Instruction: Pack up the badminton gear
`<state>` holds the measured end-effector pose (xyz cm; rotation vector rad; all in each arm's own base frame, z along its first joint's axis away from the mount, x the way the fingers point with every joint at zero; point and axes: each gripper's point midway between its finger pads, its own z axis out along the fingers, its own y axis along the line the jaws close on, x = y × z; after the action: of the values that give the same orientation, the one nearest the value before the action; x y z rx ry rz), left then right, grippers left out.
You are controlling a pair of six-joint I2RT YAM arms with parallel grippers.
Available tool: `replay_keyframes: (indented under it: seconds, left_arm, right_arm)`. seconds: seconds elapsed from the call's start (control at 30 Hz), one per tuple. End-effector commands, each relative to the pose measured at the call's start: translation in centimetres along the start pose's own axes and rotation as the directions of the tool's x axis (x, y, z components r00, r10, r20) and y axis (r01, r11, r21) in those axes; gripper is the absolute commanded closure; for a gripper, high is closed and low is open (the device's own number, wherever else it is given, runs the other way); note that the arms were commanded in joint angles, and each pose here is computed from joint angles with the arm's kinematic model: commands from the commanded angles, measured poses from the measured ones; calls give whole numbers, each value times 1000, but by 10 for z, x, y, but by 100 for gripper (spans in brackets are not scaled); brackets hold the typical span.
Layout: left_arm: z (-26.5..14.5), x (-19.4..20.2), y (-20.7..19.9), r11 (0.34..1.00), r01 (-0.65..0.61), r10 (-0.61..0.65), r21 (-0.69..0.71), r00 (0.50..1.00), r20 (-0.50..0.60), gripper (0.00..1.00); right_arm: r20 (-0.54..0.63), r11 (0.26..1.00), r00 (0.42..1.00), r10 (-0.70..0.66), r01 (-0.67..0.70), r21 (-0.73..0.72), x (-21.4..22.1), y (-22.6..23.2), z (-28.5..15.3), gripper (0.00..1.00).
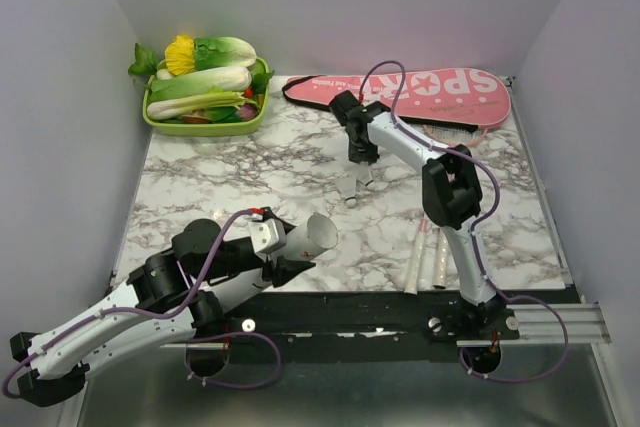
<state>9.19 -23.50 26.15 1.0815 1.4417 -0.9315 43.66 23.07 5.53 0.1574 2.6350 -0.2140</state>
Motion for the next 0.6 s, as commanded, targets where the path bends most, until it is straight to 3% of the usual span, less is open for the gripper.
replay_keyframes:
  seconds: [0.0, 0.17, 0.2, 0.57]
  left_arm:
    - [-2, -15, 0, 1000, 18, -18, -5, 999, 45, 100]
    - [1, -11, 2, 1000, 18, -18, -12, 1000, 24, 100]
    - [2, -9, 3, 1000, 18, -18, -15, 1000, 18, 100]
    - [9, 2, 6, 999, 25, -26, -23, 999, -27, 100]
  right_arm:
    - [-48, 1000, 999, 3, -5, -28, 17, 4, 4, 69]
    - [-60, 997, 998, 8, -13, -75, 23, 7, -3, 97]
    - [-76, 997, 997, 1, -7, -82, 30, 7, -3, 99]
    - [-48, 987, 998, -47, 39, -156, 49, 2, -30, 99]
